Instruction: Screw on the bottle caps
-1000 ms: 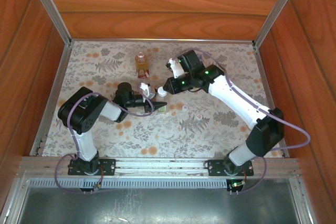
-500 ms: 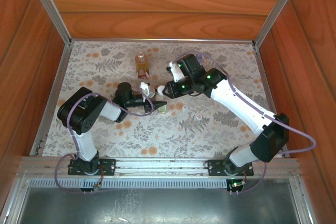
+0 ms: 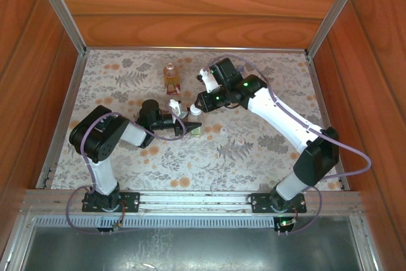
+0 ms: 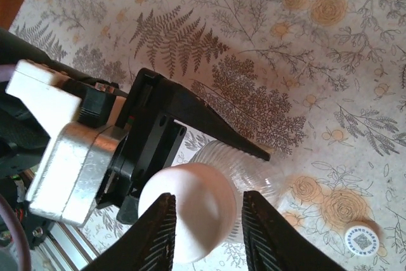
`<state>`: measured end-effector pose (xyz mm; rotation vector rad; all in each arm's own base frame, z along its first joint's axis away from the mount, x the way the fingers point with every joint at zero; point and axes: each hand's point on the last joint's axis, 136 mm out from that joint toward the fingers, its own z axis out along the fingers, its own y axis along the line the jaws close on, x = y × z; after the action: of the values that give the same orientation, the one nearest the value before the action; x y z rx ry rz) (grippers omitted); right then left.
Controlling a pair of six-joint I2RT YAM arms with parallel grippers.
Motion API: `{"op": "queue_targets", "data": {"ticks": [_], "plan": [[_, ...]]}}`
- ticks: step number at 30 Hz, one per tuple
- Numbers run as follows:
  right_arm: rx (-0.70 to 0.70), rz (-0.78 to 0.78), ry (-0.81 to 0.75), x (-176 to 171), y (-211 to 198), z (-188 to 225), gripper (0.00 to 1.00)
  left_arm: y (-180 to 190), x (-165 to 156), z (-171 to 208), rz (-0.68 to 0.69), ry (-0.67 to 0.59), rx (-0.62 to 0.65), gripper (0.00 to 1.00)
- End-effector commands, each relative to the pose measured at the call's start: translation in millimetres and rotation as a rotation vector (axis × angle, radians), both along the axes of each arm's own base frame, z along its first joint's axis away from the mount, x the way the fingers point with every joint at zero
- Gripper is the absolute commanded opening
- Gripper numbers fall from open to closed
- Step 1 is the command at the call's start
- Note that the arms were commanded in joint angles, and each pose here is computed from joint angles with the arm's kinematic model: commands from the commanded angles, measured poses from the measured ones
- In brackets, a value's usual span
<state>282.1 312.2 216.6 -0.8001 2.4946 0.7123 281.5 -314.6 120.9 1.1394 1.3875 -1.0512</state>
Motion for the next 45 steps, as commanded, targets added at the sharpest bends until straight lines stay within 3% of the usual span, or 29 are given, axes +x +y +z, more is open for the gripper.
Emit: {"op": "queue_targets", "data": {"ticks": [1, 8, 13, 19, 22, 24, 27, 31, 41, 45], "plan": [[0.011, 0.026, 0.029, -1.6, 6.2, -1.2, 0.30, 6.3, -1.7, -24.1, 0.015, 0.097, 0.059, 0.56], [0.037, 0.042, 0.100, -31.5, -5.4, -3.9, 0.16, 6.3, 0.6, -25.6, 0.023, 0.105, 0.060, 0.56], [0.085, 0.064, 0.112, -52.9, -10.0, 0.6, 0.19, 6.3, 0.7, -24.5, 0.025, 0.100, 0.060, 0.56], [0.060, 0.149, -0.069, -49.7, -18.3, 21.7, 0.58, 7.1, 0.1, -23.8, 0.037, 0.051, 0.074, 0.54], [0.006, 0.310, -0.181, -58.4, -24.6, 33.0, 0.76, 7.0, -9.5, -20.4, 0.012, -0.021, 0.090, 0.52], [-0.038, 0.498, -0.284, -74.0, -28.2, 34.4, 0.81, 4.7, -14.5, -13.3, -0.010, -0.022, 0.088, 0.52], [-0.102, 0.708, -0.407, -92.2, -32.3, 33.1, 0.84, -0.8, -26.2, -7.7, -0.055, -0.041, 0.103, 0.52], [-0.163, 0.807, -0.433, -91.8, -34.0, 33.5, 0.86, -5.8, -36.1, -7.5, -0.071, -0.083, 0.142, 0.52], [-0.253, 0.887, -0.370, -77.4, -20.7, 15.8, 0.81, -7.0, -42.7, 1.0, -0.087, -0.094, 0.149, 0.52], [-0.272, 0.842, -0.361, -63.8, -10.5, 5.3, 0.79, -7.5, -44.2, 1.9, -0.096, -0.093, 0.148, 0.52]]}}
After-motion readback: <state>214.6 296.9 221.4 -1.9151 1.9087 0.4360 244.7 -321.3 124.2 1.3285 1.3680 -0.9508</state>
